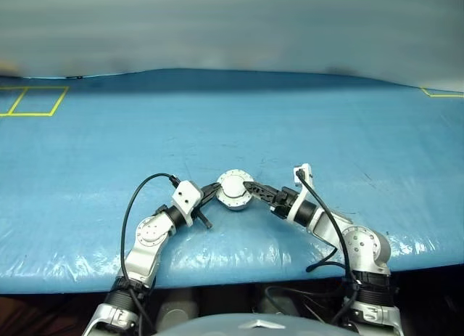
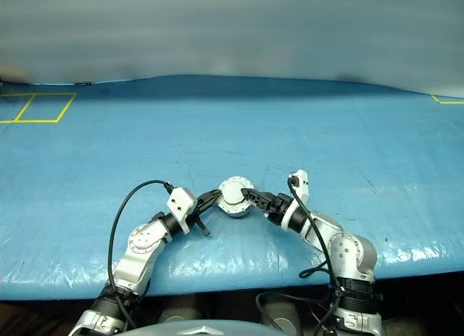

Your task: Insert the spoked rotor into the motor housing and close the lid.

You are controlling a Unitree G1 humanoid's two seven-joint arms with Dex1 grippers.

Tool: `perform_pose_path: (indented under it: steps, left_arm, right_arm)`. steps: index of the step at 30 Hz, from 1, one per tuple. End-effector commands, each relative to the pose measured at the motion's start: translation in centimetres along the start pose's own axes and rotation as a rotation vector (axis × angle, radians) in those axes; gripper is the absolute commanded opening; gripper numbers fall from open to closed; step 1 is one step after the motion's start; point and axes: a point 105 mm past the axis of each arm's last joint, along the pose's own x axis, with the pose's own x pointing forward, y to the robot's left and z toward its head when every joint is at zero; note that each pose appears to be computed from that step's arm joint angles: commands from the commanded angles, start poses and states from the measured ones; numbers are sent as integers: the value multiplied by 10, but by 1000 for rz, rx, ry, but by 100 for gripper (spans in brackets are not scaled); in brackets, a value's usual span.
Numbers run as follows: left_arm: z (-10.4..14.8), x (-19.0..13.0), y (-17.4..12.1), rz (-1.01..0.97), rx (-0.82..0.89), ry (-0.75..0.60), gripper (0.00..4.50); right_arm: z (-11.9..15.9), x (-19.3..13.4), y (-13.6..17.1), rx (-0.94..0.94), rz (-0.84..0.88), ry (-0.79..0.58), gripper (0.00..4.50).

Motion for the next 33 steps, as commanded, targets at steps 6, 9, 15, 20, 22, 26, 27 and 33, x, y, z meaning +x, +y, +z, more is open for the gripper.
perform_pose_path:
  steps: [6,9,15,20,22,26,27,33]
  left_arm:
    - [-9,1,-11,-33,-5,35,0]
    - [-9,1,-11,-31,-4,37,0]
    - [-11,1,-12,-32,-9,39,0]
    - [-11,2,-13,-34,-12,38,0]
    - [-11,2,-13,-34,-13,38,0]
    - [-11,2,-13,-33,-11,38,0]
    - [-11,2,-13,-33,-10,38,0]
    - [-10,2,-13,-31,-9,37,0]
  right_arm:
    - [-10,7,0,152,41,-9,407]
    - [-8,6,0,193,56,-27,320]
    - [-9,5,-2,231,54,-35,236]
    - [-8,5,-2,257,54,-44,236]
    - [-6,5,-2,274,65,-63,236]
    - [-1,6,1,298,82,-88,236]
    - [-1,6,1,302,84,-90,236]
    - [-1,8,1,332,89,-99,236]
